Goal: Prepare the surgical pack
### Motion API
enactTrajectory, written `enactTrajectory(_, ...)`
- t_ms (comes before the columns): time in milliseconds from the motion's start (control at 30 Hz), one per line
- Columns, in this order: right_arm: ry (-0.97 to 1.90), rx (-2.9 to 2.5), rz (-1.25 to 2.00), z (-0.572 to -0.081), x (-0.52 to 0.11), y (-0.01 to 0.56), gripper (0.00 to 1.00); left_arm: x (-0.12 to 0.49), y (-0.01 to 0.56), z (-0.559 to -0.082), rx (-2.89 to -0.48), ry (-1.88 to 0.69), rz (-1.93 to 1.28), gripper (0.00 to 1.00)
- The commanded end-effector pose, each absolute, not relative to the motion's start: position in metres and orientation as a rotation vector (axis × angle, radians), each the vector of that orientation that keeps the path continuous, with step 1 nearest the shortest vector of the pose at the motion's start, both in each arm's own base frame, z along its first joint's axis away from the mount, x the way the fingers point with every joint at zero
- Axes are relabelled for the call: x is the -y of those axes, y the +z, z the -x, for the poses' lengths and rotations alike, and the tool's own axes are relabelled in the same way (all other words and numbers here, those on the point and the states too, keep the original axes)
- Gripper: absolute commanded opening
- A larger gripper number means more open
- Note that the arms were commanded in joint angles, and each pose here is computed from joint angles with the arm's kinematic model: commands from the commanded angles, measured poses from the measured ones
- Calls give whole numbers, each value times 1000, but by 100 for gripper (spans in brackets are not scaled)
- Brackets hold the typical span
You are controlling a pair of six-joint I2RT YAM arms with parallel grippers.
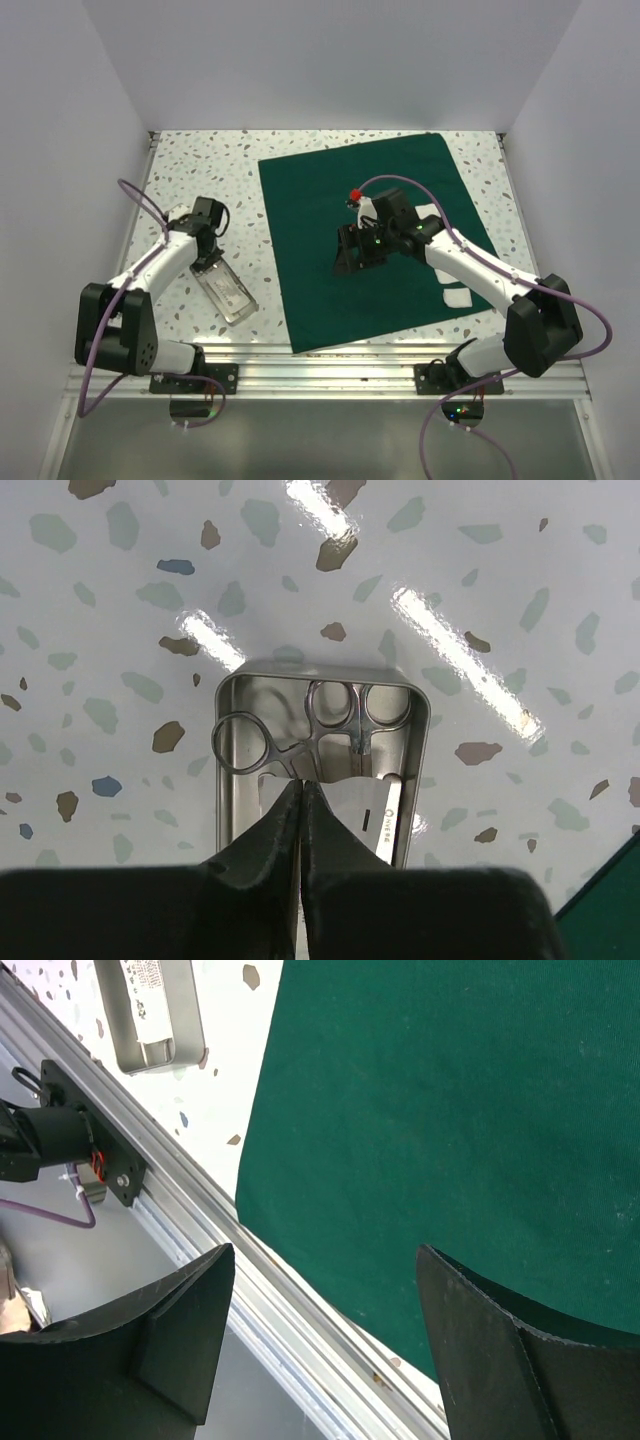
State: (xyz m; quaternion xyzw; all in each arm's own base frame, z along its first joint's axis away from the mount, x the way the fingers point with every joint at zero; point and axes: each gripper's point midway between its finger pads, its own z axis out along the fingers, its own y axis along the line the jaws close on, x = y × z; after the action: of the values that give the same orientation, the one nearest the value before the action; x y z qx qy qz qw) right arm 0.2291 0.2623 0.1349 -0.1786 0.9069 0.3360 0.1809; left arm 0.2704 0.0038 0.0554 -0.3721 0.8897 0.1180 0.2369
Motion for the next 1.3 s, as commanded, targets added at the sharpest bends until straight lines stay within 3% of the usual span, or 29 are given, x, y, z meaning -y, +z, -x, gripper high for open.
enactTrajectory(0, 953, -2530, 476, -237, -265, 147, 77, -12, 64, -266, -2395, 330, 1010, 5)
enactTrajectory(67, 944, -2535, 468, -238, -264, 146, 76, -8, 64, -262, -2393, 286, 1008, 21)
enactTrajectory(200, 941, -2527, 461, -238, -263, 148, 77, -8, 67, -262, -2333, 246, 1058, 34)
enactTrajectory(233, 941, -2526, 461, -238, -263, 148, 77, -8, 65, -262, -2329, 250, 1074, 46)
enactTrajectory(300, 944, -2524, 462, -238, -264, 149, 77, -11, 63, -260, -2332, 286, 1100, 50)
enactTrajectory(900, 953, -2542, 494, -237, -266, 138, 77, -6, 29, -272, -2377, 302, 1118, 42)
enactTrajectory(1267, 956, -2536, 502, -239, -267, 141, 77, -5, 28, -268, -2381, 288, 1108, 15)
